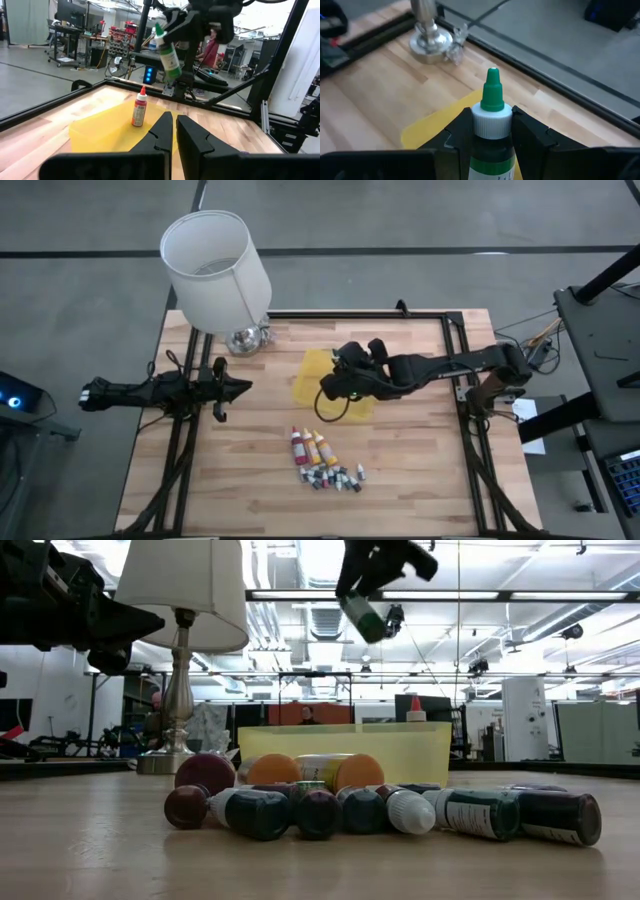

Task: Pick & Place food coloring
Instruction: Put the large green food coloring bottle into the yellow bin

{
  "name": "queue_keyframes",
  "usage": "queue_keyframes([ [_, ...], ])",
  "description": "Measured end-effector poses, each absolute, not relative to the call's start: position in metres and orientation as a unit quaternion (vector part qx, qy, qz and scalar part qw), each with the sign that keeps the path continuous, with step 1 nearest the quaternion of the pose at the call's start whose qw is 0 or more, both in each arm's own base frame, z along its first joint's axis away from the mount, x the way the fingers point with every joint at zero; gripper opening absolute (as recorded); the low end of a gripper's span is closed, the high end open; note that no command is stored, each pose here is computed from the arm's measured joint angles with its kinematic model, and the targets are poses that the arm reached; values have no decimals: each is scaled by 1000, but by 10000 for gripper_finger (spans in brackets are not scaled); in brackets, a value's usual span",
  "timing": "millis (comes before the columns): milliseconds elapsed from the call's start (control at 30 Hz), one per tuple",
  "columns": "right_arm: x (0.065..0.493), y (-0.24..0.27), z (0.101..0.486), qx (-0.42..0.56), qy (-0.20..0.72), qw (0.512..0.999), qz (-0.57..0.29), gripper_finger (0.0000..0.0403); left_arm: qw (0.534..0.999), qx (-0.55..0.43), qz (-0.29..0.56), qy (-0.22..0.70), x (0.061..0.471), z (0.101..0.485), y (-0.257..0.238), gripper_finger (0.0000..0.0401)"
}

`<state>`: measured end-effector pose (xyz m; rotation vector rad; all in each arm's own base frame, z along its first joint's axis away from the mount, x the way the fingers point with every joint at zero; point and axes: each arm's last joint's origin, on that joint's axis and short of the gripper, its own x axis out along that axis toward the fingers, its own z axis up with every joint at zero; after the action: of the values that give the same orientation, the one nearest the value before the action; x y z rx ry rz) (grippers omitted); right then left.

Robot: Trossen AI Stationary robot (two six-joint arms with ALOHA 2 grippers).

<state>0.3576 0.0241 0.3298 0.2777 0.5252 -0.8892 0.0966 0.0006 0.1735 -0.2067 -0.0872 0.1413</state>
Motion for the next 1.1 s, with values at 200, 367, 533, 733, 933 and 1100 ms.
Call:
queue_keyframes([
  [200,331,39,337,132,210,874,-418,104,991,-103,71,-44,97,174,1,0],
  [367,303,51,333,160,184,886,-394,104,991,-103,70,-44,97,174,1,0],
  [533,278,59,315,179,160,899,-366,105,991,-103,71,-44,97,174,1,0],
  [733,253,68,284,217,112,915,-322,105,991,-103,71,-44,97,174,1,0],
  [933,239,79,250,176,106,942,-265,105,991,-103,71,-44,97,174,1,0],
  [1100,236,88,231,104,117,970,-186,105,991,-103,71,-44,97,174,1,0],
])
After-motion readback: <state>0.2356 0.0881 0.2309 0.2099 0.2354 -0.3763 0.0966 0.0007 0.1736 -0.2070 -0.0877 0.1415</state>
